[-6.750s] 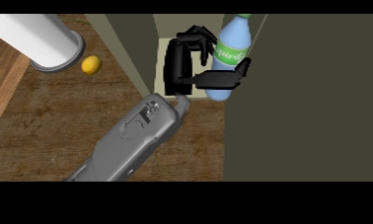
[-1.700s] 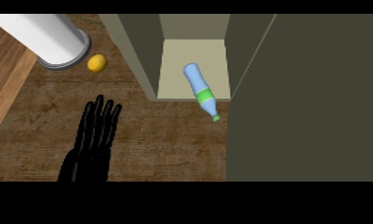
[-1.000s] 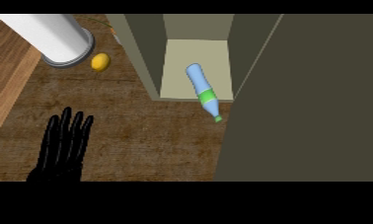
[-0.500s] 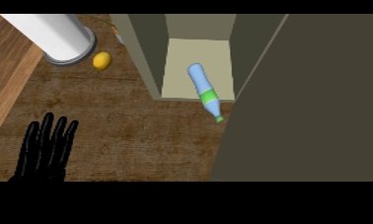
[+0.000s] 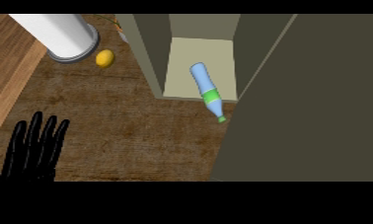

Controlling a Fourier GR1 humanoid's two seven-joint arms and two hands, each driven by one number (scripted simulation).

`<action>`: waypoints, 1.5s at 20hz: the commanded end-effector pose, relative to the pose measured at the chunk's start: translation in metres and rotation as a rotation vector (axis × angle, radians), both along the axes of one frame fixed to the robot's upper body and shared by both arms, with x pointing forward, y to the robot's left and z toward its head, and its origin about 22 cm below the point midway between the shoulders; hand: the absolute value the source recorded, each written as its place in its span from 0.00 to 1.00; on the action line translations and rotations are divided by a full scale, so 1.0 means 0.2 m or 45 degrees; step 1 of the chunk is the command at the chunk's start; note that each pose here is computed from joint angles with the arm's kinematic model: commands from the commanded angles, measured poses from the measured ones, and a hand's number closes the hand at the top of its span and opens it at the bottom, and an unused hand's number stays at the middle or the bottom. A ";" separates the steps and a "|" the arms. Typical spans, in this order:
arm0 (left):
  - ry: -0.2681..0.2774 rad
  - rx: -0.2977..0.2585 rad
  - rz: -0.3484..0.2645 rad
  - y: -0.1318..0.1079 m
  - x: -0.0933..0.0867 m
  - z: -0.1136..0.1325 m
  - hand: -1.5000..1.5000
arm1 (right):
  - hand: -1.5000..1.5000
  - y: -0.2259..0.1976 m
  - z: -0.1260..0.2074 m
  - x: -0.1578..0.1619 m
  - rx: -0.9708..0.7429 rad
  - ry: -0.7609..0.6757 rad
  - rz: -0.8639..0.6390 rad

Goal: Pick up the bottled water, place it into the cabinet and close the cabinet

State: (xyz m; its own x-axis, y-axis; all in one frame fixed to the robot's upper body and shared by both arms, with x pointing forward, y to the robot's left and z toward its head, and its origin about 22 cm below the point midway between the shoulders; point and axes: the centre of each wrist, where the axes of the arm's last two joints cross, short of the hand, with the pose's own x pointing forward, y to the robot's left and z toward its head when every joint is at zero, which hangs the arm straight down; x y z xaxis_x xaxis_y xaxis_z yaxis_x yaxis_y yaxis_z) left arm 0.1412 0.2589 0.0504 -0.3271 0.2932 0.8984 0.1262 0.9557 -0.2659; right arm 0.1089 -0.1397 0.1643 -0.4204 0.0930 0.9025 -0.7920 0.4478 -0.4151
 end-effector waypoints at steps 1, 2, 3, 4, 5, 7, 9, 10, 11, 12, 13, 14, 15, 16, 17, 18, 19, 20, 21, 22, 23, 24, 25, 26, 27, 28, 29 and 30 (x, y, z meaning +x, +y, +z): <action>0.010 0.004 -0.022 0.03 -0.01 -0.01 0.00 | 1.00 0.20 0.00 0.05 0.142 0.054 -0.071; -0.005 -0.003 -0.031 0.01 -0.01 0.00 0.00 | 1.00 0.19 0.00 0.06 0.147 0.041 -0.080; 0.007 0.014 0.001 0.04 -0.01 -0.01 0.00 | 1.00 0.19 0.01 0.06 0.154 0.042 -0.084; 0.000 0.015 0.007 0.04 -0.01 -0.01 0.00 | 1.00 0.18 0.01 0.06 0.154 0.041 -0.080; -0.006 0.006 -0.025 0.04 0.00 0.03 0.00 | 1.00 0.17 0.02 0.06 0.146 0.045 -0.090; -0.010 -0.012 -0.020 0.04 -0.01 0.01 0.00 | 1.00 0.18 0.00 0.07 0.159 0.073 -0.085; -0.025 -0.001 -0.037 0.05 0.00 0.01 0.00 | 1.00 0.16 0.00 0.07 0.191 0.091 -0.090; -0.002 -0.009 -0.025 0.06 0.00 0.00 0.00 | 1.00 0.17 -0.01 0.08 0.190 0.118 -0.084; -0.001 -0.008 -0.016 0.06 -0.02 0.01 0.00 | 1.00 0.17 -0.02 0.08 0.211 0.146 -0.084; -0.004 -0.010 -0.044 0.05 -0.02 -0.01 0.00 | 1.00 0.17 -0.02 0.08 0.211 0.150 -0.074; -0.012 -0.008 -0.058 0.04 -0.03 0.02 0.00 | 1.00 0.17 -0.03 0.09 0.218 0.160 -0.074; -0.010 0.008 -0.052 0.07 -0.02 0.01 0.00 | 1.00 0.18 -0.03 0.09 0.207 0.171 -0.037; -0.010 0.011 -0.063 0.08 -0.02 0.02 0.00 | 1.00 0.18 -0.05 0.10 0.201 0.206 -0.031; -0.016 0.002 -0.075 0.06 -0.03 0.01 0.00 | 1.00 0.19 -0.06 0.11 0.189 0.231 0.005; -0.037 0.013 -0.082 0.08 0.00 0.02 0.00 | 1.00 0.20 -0.08 0.10 0.187 0.290 0.062; -0.040 0.011 -0.084 0.08 0.00 0.02 0.00 | 1.00 0.22 -0.11 0.10 0.171 0.364 0.129; -0.059 0.006 -0.096 0.07 0.00 0.03 0.00 | 1.00 0.24 -0.15 0.08 0.125 0.435 0.200; -0.053 -0.001 -0.112 0.07 0.00 0.04 0.00 | 1.00 0.23 -0.17 0.08 0.128 0.499 0.239; -0.050 0.010 -0.126 0.07 0.00 0.04 0.00 | 1.00 0.23 -0.18 0.08 0.139 0.543 0.269; -0.067 0.001 -0.121 0.07 0.01 0.03 0.00 | 1.00 0.24 -0.21 0.10 0.148 0.608 0.289; -0.063 0.005 -0.136 0.06 0.00 0.03 0.00 | 1.00 0.25 -0.21 0.11 0.181 0.640 0.302; -0.066 0.021 -0.138 0.09 0.01 0.06 0.00 | 1.00 0.23 -0.21 0.14 0.188 0.658 0.280; -0.057 0.010 -0.141 0.08 0.00 0.05 0.00 | 1.00 0.23 -0.19 0.16 0.207 0.643 0.265; -0.052 0.013 -0.127 0.08 -0.01 0.03 0.00 | 1.00 0.21 -0.18 0.17 0.248 0.648 0.207; -0.059 0.013 -0.117 0.10 0.00 0.05 0.00 | 1.00 0.19 -0.20 0.18 0.292 0.689 0.153; -0.037 0.010 -0.110 0.10 -0.01 0.04 0.00 | 1.00 0.14 -0.19 0.19 0.359 0.673 0.055; -0.038 0.016 -0.090 0.12 0.00 0.04 0.00 | 1.00 0.11 -0.17 0.20 0.394 0.644 0.017; -0.038 0.010 -0.097 0.11 -0.01 0.03 0.00 | 1.00 0.10 -0.19 0.21 0.405 0.641 -0.029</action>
State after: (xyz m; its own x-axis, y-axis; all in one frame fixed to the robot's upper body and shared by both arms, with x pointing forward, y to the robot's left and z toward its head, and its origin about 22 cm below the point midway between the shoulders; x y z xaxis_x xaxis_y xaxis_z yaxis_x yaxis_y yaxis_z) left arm 0.1406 0.2780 0.0579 -0.3335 0.3133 0.8892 0.2162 0.9434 -0.2514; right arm 0.1257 -0.1347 0.1365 -0.0197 -0.1216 0.9924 -0.9502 0.3110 0.0192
